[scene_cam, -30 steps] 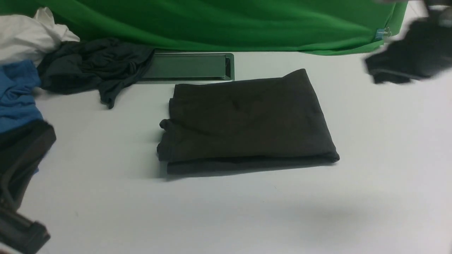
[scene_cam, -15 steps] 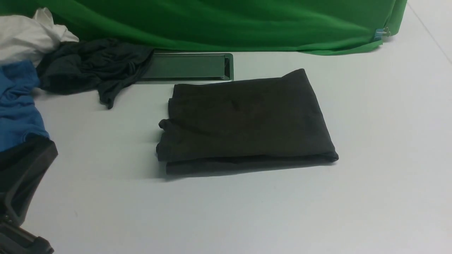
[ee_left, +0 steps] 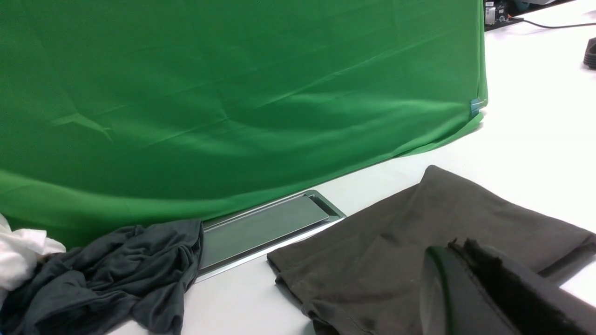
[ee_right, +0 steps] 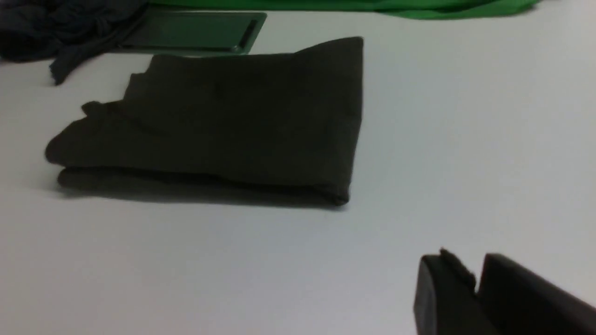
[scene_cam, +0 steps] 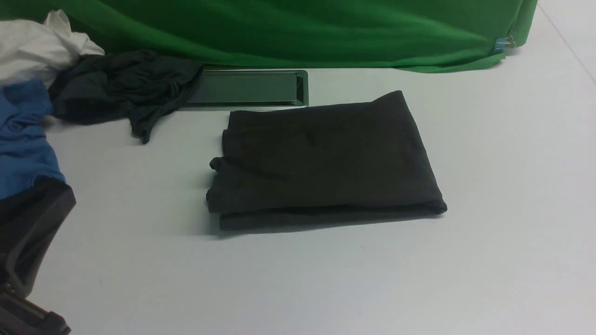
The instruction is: Fold a long-sleeved shirt on a white desktop.
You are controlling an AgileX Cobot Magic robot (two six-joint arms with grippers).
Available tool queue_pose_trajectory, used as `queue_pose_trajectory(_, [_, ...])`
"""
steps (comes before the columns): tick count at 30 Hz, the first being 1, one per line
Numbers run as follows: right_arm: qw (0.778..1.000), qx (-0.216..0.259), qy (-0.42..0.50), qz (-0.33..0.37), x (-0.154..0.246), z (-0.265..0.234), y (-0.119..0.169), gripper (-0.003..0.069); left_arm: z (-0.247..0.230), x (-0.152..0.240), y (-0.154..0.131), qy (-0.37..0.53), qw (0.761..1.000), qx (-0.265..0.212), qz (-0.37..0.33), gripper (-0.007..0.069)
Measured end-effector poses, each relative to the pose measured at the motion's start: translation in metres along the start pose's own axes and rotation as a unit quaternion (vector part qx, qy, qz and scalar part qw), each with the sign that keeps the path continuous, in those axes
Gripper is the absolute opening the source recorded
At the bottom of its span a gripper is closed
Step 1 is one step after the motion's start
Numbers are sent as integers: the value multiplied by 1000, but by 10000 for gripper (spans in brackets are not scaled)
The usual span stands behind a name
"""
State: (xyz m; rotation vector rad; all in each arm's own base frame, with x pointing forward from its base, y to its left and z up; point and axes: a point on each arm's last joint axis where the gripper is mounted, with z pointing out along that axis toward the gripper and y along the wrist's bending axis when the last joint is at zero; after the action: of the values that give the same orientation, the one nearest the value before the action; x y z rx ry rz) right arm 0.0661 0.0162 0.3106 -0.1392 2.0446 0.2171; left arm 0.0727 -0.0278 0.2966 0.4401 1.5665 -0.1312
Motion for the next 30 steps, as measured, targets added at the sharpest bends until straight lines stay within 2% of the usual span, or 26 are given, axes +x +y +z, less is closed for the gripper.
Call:
queue_pose_trajectory(6, [996,14,-82,-37,17,6,-5,24,0,0,0,0,1000,0,1,18])
queue_pose_trajectory(10, [988,47,-144,-29,54,18,-13,17,0,0,0,0,1000,0,1,18])
queue_pose_trajectory(17, [987,79,-138,-21,110,41,-22,20,0,0,0,-1,1000,0,1,18])
queue_pose_trajectory(30, [986,83,-145,-20,115,44,-23,48,0,0,0,-2,1000,-1,1,19])
